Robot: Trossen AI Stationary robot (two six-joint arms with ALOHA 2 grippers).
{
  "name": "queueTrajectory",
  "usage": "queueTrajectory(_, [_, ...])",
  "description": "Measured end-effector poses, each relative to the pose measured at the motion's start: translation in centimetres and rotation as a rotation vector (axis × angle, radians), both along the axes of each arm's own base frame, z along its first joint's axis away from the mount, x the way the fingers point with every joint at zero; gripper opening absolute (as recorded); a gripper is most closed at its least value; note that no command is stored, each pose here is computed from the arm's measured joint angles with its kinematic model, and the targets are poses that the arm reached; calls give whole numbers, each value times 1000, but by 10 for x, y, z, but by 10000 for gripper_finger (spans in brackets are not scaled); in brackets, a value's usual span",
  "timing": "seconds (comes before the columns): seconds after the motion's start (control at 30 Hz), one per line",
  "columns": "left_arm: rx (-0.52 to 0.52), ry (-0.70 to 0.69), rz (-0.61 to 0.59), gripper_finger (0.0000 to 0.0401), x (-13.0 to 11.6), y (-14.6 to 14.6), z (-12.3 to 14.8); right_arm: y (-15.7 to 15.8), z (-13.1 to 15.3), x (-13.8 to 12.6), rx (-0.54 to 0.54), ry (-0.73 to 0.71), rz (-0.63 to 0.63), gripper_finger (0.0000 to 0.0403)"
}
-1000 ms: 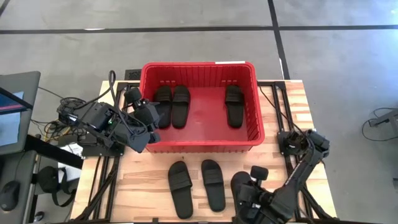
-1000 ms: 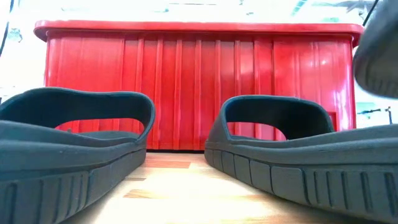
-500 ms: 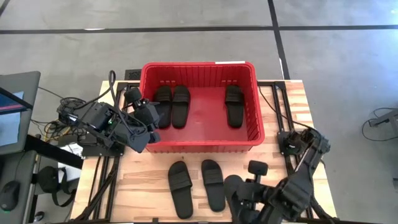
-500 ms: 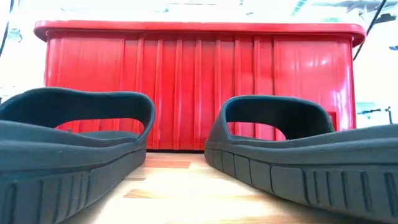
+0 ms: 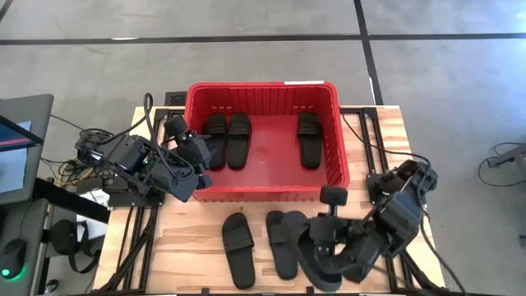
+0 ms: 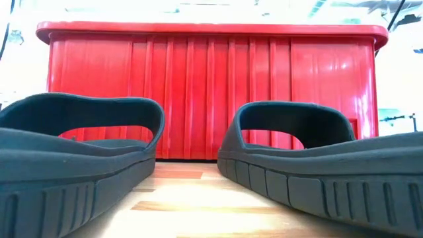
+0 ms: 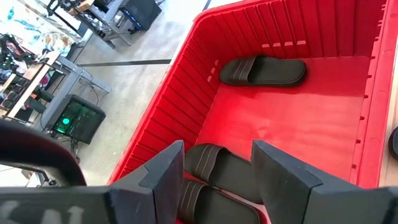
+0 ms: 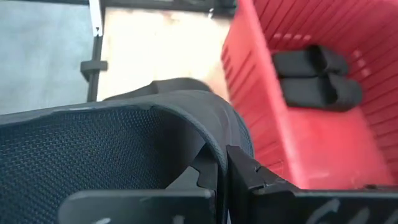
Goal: Pick and place slides into bin
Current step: Put the black slides into the red bin
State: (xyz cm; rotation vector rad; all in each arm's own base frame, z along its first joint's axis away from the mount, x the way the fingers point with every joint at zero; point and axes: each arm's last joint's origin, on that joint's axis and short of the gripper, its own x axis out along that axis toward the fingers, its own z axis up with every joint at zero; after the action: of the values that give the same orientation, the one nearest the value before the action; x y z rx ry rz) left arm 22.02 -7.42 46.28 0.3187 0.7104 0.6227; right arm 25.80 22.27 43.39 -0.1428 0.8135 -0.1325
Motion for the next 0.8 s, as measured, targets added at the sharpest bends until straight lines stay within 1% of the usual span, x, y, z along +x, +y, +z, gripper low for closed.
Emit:
queueTrajectory(0.27, [-1,0,1,176,0,0,0,-36,19,0,-102,-24,13,0])
queueTrajectory(0.57, [-18,-18,14,176,0,0,0,-81,33,6,-215,-3,5,0])
queueTrajectory(0.8, [-36,-39,31,177,0,0,0,-123,42,12,-299,26,-28,0])
